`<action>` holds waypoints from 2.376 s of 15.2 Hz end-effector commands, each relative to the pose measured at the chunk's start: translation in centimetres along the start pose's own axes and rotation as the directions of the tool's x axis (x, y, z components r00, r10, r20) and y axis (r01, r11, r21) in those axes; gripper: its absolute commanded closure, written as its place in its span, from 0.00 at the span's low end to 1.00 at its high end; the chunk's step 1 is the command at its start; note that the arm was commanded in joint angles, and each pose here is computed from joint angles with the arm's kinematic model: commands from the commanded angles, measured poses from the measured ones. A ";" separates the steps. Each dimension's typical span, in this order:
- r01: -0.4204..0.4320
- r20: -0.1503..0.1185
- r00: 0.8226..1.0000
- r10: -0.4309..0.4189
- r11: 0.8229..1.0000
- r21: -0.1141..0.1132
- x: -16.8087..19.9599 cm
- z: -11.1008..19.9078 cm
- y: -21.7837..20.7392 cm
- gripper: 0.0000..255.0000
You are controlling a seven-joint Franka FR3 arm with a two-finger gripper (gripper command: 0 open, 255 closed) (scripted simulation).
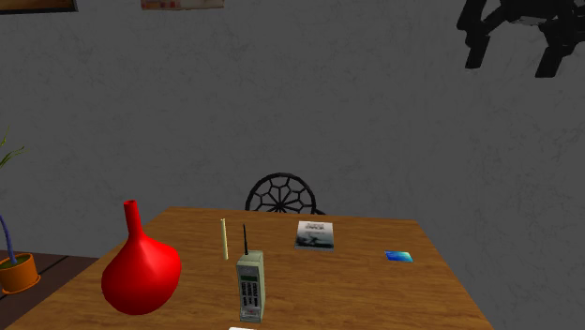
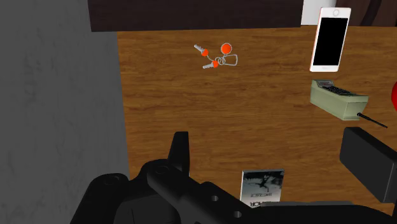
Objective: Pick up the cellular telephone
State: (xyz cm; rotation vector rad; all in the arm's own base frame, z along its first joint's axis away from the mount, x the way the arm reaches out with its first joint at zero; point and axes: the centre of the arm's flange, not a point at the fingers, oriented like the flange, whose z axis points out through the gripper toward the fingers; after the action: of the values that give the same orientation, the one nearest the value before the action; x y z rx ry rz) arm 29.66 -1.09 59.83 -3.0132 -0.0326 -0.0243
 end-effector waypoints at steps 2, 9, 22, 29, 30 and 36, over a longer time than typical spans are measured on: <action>0.000 0.002 1.000 0.000 1.000 -0.002 0.3 1.0 -0.9 0.00; -0.004 0.017 1.000 0.004 1.000 -0.017 2.7 7.9 -6.8 0.00; -0.009 0.045 0.999 0.011 0.999 -0.045 6.8 21.2 -17.5 0.00; -0.012 0.059 0.998 0.016 0.998 -0.060 8.9 28.5 -23.1 0.00; -0.012 0.061 0.998 0.016 0.998 -0.063 9.1 29.6 -23.9 0.00; -0.014 0.074 0.997 0.020 0.997 -0.076 10.9 35.9 -28.6 0.00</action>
State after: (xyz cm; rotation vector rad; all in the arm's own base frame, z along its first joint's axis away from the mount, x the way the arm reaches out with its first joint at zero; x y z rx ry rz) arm 40.12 31.02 28.98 -3.0865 -0.0149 0.0881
